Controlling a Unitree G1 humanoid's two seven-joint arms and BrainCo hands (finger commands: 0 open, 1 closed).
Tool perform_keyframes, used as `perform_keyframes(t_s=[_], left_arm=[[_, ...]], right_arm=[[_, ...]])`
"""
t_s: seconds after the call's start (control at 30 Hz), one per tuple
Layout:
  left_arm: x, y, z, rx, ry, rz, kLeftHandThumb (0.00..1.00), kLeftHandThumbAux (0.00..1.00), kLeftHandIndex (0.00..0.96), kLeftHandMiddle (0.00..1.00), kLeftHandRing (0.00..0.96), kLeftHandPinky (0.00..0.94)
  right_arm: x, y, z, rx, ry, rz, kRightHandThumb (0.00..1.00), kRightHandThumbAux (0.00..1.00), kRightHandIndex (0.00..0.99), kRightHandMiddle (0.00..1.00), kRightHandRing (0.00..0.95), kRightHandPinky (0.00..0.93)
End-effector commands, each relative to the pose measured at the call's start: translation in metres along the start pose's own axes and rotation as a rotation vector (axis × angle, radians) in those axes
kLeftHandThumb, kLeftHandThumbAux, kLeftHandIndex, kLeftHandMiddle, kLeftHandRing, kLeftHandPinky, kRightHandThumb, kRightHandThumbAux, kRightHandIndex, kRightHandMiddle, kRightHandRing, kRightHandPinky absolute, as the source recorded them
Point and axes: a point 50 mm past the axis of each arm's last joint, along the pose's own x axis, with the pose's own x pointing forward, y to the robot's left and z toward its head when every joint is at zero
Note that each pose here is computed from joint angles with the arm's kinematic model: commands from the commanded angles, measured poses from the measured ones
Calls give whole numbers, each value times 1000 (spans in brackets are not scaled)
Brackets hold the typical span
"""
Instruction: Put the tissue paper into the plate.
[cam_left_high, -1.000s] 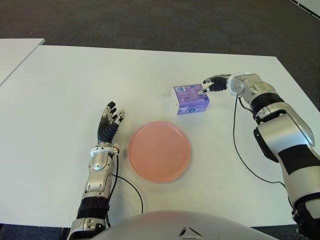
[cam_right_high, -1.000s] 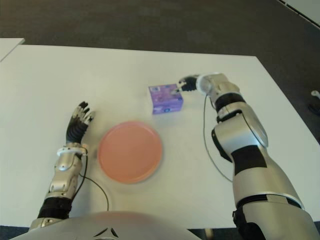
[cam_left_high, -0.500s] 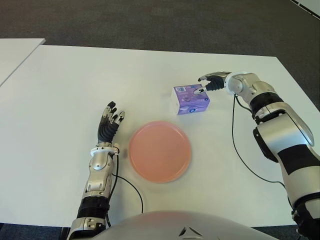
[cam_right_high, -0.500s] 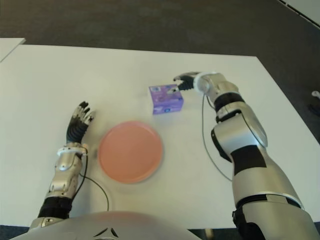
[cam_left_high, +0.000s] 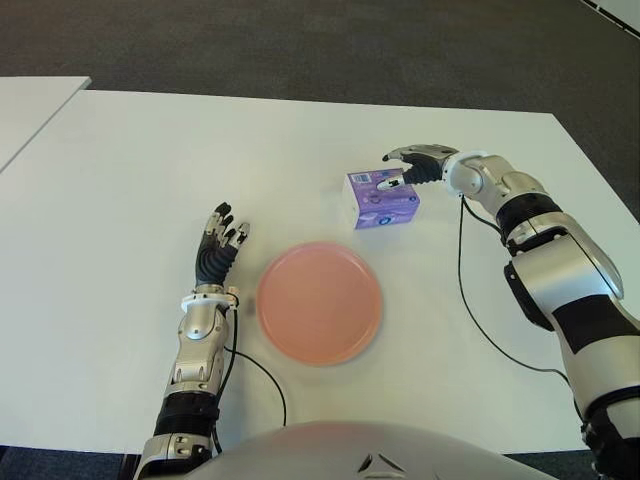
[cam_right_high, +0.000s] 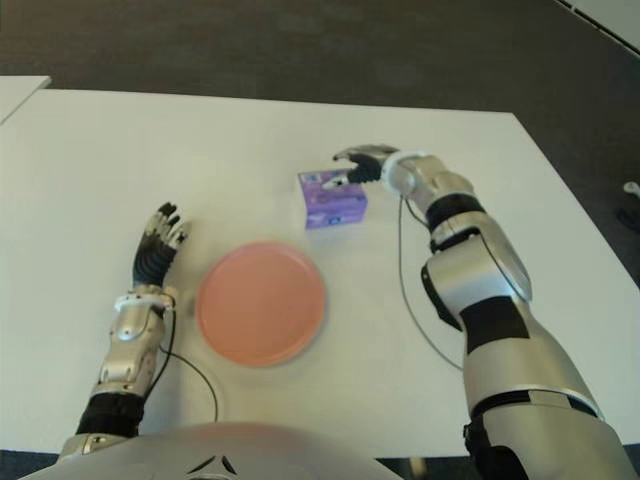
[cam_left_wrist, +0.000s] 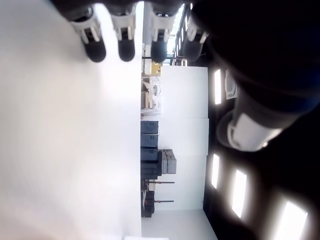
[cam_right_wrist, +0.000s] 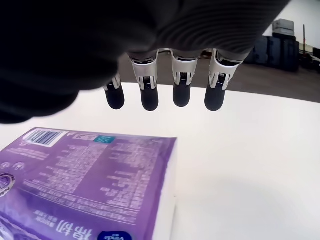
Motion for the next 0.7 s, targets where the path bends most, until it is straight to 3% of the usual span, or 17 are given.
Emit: perform_keyframes(t_s=[0.03,0.43,0.7], left_arm=[[-2,-1,-6,-7,29,-12,0,595,0,0,0,0],[-1,-2,-7,0,30,-11,0,595,0,0,0,0],[0,-3,-7,3,32,-12,0,594,0,0,0,0]], right_arm=[[1,9,6,-27,-50,-6,455,148,0,0,0,0],[-1,13,18,-108,-171,-57,460,135,0,0,0,0],[-1,25,25,-189,-225,-8,459,140,0,0,0,0]])
